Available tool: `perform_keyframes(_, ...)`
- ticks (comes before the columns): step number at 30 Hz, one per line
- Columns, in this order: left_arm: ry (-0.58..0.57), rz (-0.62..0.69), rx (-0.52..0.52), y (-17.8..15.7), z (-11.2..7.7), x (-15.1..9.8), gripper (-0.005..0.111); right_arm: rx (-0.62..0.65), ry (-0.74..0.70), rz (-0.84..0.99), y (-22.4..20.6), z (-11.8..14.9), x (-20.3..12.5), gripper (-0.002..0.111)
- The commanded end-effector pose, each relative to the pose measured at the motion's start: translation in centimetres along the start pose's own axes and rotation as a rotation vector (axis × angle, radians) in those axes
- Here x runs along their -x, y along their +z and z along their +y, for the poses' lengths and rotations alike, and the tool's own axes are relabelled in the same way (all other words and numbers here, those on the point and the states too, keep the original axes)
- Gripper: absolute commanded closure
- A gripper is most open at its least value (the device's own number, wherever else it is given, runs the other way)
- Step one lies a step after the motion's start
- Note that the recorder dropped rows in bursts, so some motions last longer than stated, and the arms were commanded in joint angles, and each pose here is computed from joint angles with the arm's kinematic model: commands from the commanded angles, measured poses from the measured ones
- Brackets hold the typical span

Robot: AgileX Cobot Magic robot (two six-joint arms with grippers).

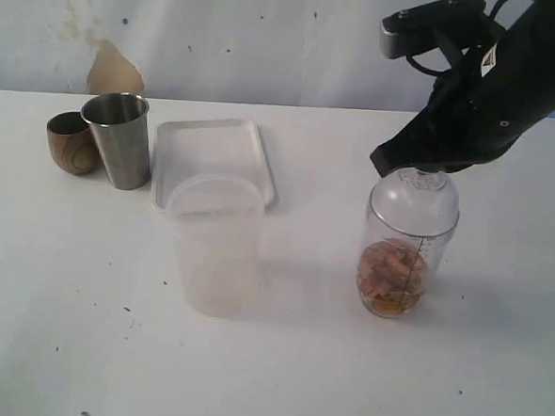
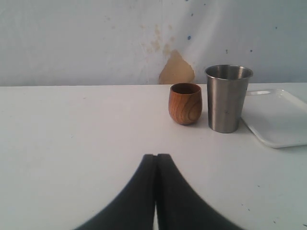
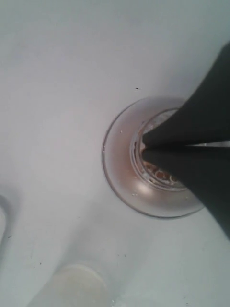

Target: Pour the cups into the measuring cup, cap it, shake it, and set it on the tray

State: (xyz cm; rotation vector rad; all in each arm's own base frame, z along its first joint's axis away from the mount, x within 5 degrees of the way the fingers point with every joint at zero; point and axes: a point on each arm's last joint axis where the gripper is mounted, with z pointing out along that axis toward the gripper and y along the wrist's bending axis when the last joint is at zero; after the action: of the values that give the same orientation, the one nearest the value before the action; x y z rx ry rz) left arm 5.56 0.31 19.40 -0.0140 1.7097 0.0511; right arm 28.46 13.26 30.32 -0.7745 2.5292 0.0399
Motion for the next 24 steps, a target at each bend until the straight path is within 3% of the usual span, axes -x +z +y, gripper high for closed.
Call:
perform_keyframes(1,-0.001,-0.002,-0.005,0.0,0.0,-0.1,0.107,0.037,-0.039,0.093,0.7,0.4,-1.3,0.102)
perform_keyframes(7,-0.001,-0.002,-0.005,0.0,0.0,-0.1,0.107,0.02,-0.051,-0.006,-1.5,0.3,-1.1,0.066)
perform_keyframes(11,-0.001,-0.002,-0.005,0.0,0.0,-0.1,0.107,0.003,-0.058,-0.069,-3.2,0.2,-1.1,0.048)
perform_keyframes(24,-0.001,-0.002,-0.005,0.0,0.0,-0.1,0.107,-0.063,-0.01,-0.355,-10.3,-0.2,-2.1,0.045)
